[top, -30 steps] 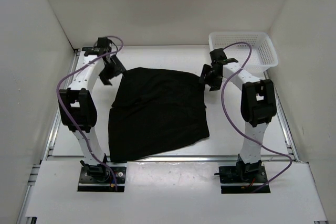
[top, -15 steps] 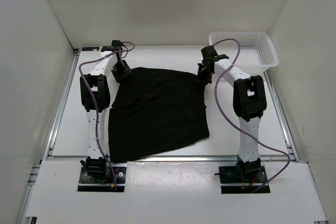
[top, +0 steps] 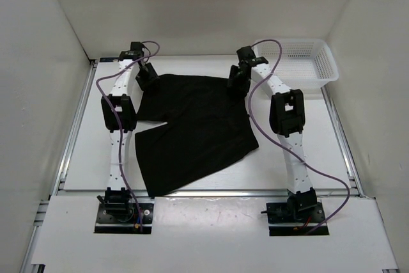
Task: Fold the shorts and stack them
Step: Flatten the shorts out, then fold the shorts
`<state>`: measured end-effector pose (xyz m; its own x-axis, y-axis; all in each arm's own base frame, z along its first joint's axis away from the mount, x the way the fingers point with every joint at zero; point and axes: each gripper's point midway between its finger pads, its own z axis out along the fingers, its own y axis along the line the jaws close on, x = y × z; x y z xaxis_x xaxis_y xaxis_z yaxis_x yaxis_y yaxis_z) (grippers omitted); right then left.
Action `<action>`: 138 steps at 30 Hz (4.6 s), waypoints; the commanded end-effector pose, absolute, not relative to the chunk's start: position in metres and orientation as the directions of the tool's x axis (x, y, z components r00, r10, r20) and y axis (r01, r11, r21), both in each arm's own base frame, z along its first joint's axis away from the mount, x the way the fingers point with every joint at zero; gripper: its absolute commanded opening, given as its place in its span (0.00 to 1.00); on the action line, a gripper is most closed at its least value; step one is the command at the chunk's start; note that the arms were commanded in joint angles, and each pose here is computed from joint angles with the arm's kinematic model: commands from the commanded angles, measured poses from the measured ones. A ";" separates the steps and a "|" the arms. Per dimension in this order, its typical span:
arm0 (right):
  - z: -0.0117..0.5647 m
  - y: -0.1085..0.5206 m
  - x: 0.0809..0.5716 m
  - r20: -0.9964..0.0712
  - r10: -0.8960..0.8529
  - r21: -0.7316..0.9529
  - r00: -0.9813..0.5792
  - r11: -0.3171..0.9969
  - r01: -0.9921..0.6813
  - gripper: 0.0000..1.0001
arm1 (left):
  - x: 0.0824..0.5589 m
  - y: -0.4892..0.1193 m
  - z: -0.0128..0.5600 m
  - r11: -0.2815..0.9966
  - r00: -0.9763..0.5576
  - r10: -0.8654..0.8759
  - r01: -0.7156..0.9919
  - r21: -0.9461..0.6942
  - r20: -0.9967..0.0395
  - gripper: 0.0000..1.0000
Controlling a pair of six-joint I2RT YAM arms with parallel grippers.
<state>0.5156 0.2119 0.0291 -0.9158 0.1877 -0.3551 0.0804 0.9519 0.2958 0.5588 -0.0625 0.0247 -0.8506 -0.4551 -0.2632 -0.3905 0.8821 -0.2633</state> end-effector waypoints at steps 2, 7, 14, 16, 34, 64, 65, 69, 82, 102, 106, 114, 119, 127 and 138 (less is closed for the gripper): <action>0.037 0.213 0.548 -0.410 0.197 0.313 -0.891 0.948 0.066 0.69 | 0.584 -0.042 0.024 0.856 -0.822 -0.486 -0.380 -0.352 -0.295 0.59; 0.089 0.226 0.566 -0.513 0.195 0.378 -0.836 0.926 -0.016 0.86 | 0.616 -0.017 0.073 0.825 -0.735 -0.536 -0.352 -0.442 -0.415 0.60; 0.177 0.243 0.551 -0.613 0.200 0.452 -0.764 0.883 -0.130 0.89 | 0.615 -0.011 0.209 0.831 -0.602 -0.533 -0.240 -0.502 -0.595 0.84; 0.210 0.246 0.539 -0.649 0.203 0.460 -0.733 0.872 -0.166 0.87 | 0.597 -0.012 0.247 0.838 -0.580 -0.522 -0.213 -0.502 -0.625 0.94; 0.111 0.169 0.248 -0.392 0.252 0.481 -0.885 0.876 0.036 0.31 | 0.268 -0.068 0.096 0.785 -0.786 -0.589 -0.502 -0.363 -0.189 0.10; 0.033 0.149 0.300 -0.049 0.651 0.655 -0.758 0.594 0.467 0.18 | 0.387 -0.044 0.041 0.874 -0.857 -0.484 -0.481 -0.062 -0.174 0.15; 0.031 0.147 0.302 -0.050 0.655 0.644 -0.754 0.598 0.477 0.14 | 0.391 -0.043 0.052 0.874 -0.853 -0.484 -0.482 -0.066 -0.196 0.19; 0.033 0.145 0.302 -0.066 0.647 0.637 -0.760 0.614 0.467 0.01 | 0.367 -0.038 0.089 0.869 -0.837 -0.493 -0.486 -0.092 -0.236 0.68; 0.042 0.150 0.299 -0.106 0.588 0.628 -0.802 0.665 0.404 0.01 | 0.168 -0.084 0.076 0.706 -0.731 -0.682 -0.661 -0.257 0.007 0.69; 0.056 0.152 0.291 -0.130 0.552 0.633 -0.823 0.686 0.360 0.01 | 0.167 -0.084 0.015 0.705 -0.707 -0.706 -0.707 -0.063 0.038 0.61; 0.057 0.150 0.290 -0.140 0.549 0.626 -0.824 0.694 0.356 0.01 | 0.170 -0.076 0.005 0.698 -0.698 -0.716 -0.716 -0.014 0.007 0.50; 0.058 0.148 0.288 -0.147 0.552 0.622 -0.821 0.696 0.357 0.01 | 0.174 -0.077 -0.004 0.714 -0.714 -0.700 -0.700 0.022 0.007 0.18; 0.066 0.147 0.290 -0.167 0.548 0.622 -0.819 0.704 0.344 0.01 | 0.182 -0.080 0.007 0.730 -0.730 -0.684 -0.684 -0.008 -0.002 0.10; 0.117 0.131 0.303 -0.342 0.495 0.575 -0.799 0.783 0.239 0.01 | 0.227 -0.074 0.135 0.742 -0.702 -0.670 -0.642 -0.195 -0.240 0.10; 0.115 0.116 0.248 -0.330 0.443 0.512 -0.834 0.826 0.236 0.01 | 0.192 -0.073 0.147 0.738 -0.703 -0.674 -0.633 -0.232 -0.227 0.10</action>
